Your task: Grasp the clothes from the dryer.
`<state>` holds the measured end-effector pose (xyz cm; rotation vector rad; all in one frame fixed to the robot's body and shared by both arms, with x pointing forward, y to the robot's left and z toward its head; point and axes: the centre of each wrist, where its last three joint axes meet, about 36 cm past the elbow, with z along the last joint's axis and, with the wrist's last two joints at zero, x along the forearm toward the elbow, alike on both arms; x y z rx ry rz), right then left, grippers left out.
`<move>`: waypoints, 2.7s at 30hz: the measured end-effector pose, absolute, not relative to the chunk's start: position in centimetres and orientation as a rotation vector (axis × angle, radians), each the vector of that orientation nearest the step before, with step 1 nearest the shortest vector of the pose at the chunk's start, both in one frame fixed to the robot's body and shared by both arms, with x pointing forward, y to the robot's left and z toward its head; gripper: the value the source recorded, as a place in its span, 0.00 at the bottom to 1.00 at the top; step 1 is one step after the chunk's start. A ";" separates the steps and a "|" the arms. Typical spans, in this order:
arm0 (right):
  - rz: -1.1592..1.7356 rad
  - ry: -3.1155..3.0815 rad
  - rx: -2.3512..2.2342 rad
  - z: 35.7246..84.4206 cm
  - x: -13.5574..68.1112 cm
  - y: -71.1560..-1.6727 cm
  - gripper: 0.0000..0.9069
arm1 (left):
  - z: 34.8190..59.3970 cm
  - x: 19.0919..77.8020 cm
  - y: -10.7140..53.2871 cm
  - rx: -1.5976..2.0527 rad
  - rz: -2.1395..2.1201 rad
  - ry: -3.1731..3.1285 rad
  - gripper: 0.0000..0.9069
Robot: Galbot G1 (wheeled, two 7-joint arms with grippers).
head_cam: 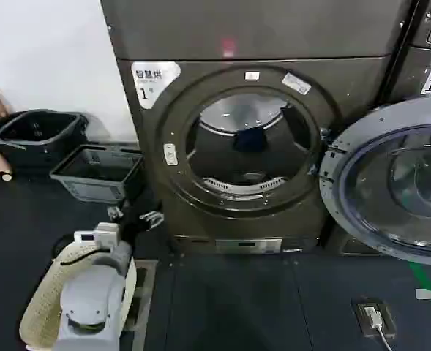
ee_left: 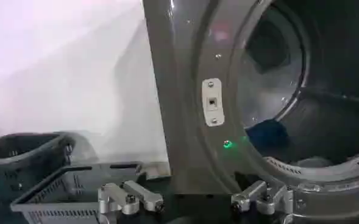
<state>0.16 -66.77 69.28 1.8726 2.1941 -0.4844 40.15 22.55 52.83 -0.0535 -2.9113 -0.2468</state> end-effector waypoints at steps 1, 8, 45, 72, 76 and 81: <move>-0.485 2.195 1.876 69.2 0.2 -66.8 1.00 | 52.8 40.1 22.5 -0.054 -0.247 -2.912 1.00; -0.498 2.161 1.897 68.4 0.2 -67.4 1.00 | 52.8 40.0 22.4 -0.060 -0.246 -2.912 1.00; -0.495 2.108 1.935 67.6 0.0 -68.1 1.00 | 52.6 39.6 22.0 -0.075 -0.205 -2.909 1.00; -0.492 2.110 1.940 67.2 0.0 -68.0 1.00 | 52.5 39.6 22.0 -0.085 -0.185 -2.906 1.00; -0.492 2.110 1.942 67.1 -0.1 -68.0 1.00 | 52.5 39.6 22.0 -0.086 -0.185 -2.906 1.00; -0.490 2.109 1.945 66.9 -0.2 -68.0 1.00 | 52.5 39.6 21.9 -0.090 -0.179 -2.906 1.00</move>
